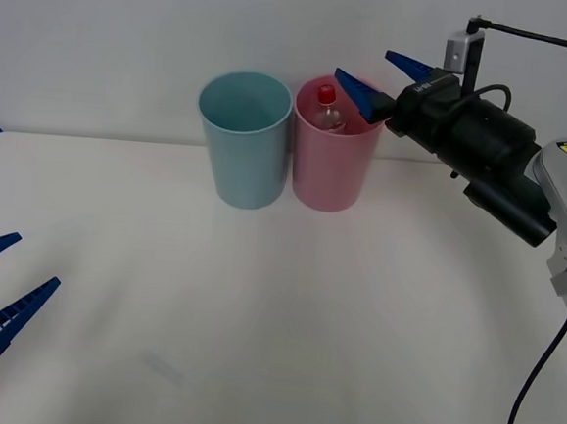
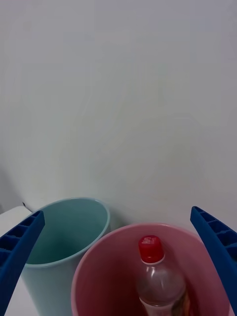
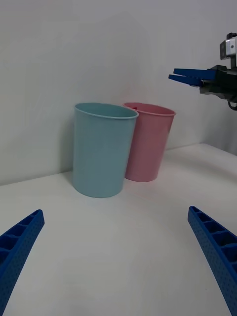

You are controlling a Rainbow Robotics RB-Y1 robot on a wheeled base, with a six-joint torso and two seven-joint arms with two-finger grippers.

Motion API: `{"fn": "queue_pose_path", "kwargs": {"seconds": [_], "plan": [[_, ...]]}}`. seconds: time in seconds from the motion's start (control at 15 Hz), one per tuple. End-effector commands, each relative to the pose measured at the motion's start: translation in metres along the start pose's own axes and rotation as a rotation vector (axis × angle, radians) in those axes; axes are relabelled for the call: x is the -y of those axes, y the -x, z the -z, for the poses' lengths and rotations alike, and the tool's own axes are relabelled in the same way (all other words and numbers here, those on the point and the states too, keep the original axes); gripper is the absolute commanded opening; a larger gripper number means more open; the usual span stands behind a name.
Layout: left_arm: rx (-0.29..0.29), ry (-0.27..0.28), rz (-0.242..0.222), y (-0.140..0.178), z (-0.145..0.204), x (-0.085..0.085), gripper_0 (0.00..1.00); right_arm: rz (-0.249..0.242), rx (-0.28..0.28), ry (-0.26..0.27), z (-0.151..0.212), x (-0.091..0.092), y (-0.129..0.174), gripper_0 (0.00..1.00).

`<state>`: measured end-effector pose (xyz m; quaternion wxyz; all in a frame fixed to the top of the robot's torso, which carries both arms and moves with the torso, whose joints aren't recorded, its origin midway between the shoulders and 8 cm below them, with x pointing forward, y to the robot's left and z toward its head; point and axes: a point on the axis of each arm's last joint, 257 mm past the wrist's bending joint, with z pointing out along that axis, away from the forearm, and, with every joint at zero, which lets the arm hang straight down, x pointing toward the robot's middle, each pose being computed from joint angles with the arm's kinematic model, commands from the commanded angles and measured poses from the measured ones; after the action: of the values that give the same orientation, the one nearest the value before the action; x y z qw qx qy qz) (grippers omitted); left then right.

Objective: Grasp the object on the table and drop it into the matching bin: aluminum can to the light blue bin, PET bottle to the pink bin.

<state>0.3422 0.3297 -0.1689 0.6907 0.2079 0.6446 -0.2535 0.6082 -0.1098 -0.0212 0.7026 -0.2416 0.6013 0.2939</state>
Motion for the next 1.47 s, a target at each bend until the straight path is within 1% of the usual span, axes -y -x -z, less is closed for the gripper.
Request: {"fn": "queue_pose_path", "kwargs": {"seconds": [0.07, 0.4, 0.53, 0.6, 0.73, 0.87, 1.07, 1.4, 1.47], "plan": [[0.0, 0.0, 0.0, 0.0, 0.0, 0.0, 1.0, 0.013, 0.004, -0.011, 0.031, -0.002, -0.005, 1.0], [0.0, 0.0, 0.0, 0.0, 0.0, 0.0, 1.0, 0.054, -0.018, -0.057, 0.097, 0.004, -0.022, 1.0], [0.0, 0.0, 0.0, 0.0, 0.0, 0.0, 1.0, 0.076, -0.03, -0.057, 0.12, 0.006, -0.026, 1.0], [0.0, 0.0, 0.0, 0.0, 0.0, 0.0, 1.0, 0.122, -0.035, -0.068, 0.133, 0.01, -0.029, 1.0], [0.0, 0.0, 0.0, 0.0, 0.0, 0.0, 1.0, 0.178, -0.053, -0.092, 0.157, 0.017, -0.043, 1.0], [0.0, 0.0, 0.0, 0.0, 0.0, 0.0, 1.0, 0.212, -0.069, -0.109, 0.182, 0.021, -0.055, 1.0], [0.0, 0.0, 0.0, 0.0, 0.0, 0.0, 1.0, 0.225, -0.095, -0.103, 0.217, 0.017, -0.071, 1.0], [0.0, 0.0, 0.0, 0.0, 0.0, 0.0, 1.0, 0.158, -0.133, -0.075, 0.279, 0.0, -0.088, 1.0], [0.0, 0.0, 0.0, 0.0, 0.0, 0.0, 1.0, 0.133, -0.139, -0.07, 0.294, -0.005, -0.091, 1.0]]}}
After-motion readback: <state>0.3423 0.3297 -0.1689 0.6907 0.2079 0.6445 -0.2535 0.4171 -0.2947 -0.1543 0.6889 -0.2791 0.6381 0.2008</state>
